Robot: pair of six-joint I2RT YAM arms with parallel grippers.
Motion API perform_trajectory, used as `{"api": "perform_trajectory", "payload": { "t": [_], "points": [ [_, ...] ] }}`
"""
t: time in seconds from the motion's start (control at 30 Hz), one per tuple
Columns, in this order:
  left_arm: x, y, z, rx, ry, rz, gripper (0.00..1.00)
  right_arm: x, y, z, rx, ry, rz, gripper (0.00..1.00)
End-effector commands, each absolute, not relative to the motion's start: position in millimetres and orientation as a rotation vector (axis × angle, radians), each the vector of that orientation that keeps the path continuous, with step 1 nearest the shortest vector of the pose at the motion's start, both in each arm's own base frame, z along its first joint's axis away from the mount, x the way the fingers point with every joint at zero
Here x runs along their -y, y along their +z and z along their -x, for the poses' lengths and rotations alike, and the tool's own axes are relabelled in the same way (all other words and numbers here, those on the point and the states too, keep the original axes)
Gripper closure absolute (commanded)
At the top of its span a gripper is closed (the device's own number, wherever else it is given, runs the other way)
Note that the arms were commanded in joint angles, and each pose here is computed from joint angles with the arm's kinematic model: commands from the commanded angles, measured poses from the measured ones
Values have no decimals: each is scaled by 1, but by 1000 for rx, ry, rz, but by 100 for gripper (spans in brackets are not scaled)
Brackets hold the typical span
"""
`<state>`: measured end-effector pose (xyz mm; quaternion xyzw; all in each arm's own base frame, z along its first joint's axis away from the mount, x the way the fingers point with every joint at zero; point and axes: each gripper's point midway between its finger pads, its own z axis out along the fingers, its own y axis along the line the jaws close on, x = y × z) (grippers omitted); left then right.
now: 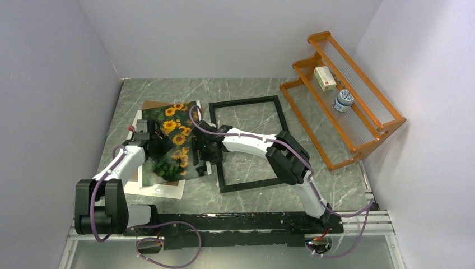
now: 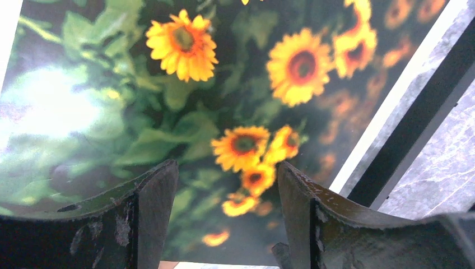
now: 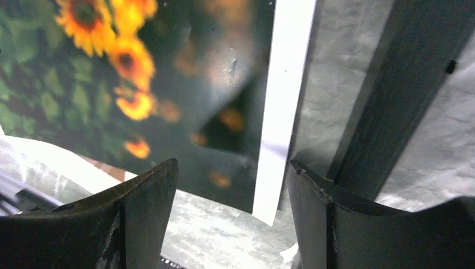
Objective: Put the photo into the frame
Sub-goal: Move the photo frame item to the center of the board.
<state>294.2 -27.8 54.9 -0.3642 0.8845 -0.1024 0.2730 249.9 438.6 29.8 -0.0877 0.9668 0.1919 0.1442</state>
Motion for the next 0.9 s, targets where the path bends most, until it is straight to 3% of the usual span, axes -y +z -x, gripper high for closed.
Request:
{"api": "perform_trajectory", "payload": {
  "t": [0.0,0.27,0.33,0.43,0.57,0.7,0.87],
  "points": [
    [28,85,-308,-2312,-316,951,29,-464,35,-237,-2837,802,264,27],
    [18,119,-312,-2288,-267,914,24,-507,66,-232,-2739,1171,335,41],
    [13,134,-321,-2279,-268,894,23,-514,72,-231,-2710,1228,352,50],
    [11,147,-329,-2304,-267,855,22,-527,83,-229,-2654,1350,382,71],
    [13,157,-341,-2331,-293,787,21,-542,85,-225,-2636,1482,389,79],
    [6,147,-355,-2419,-314,762,23,-555,77,-227,-2638,1515,391,78],
    [-4,145,-363,-2457,-311,780,23,-551,79,-226,-2644,1455,378,53]
  ]
}}
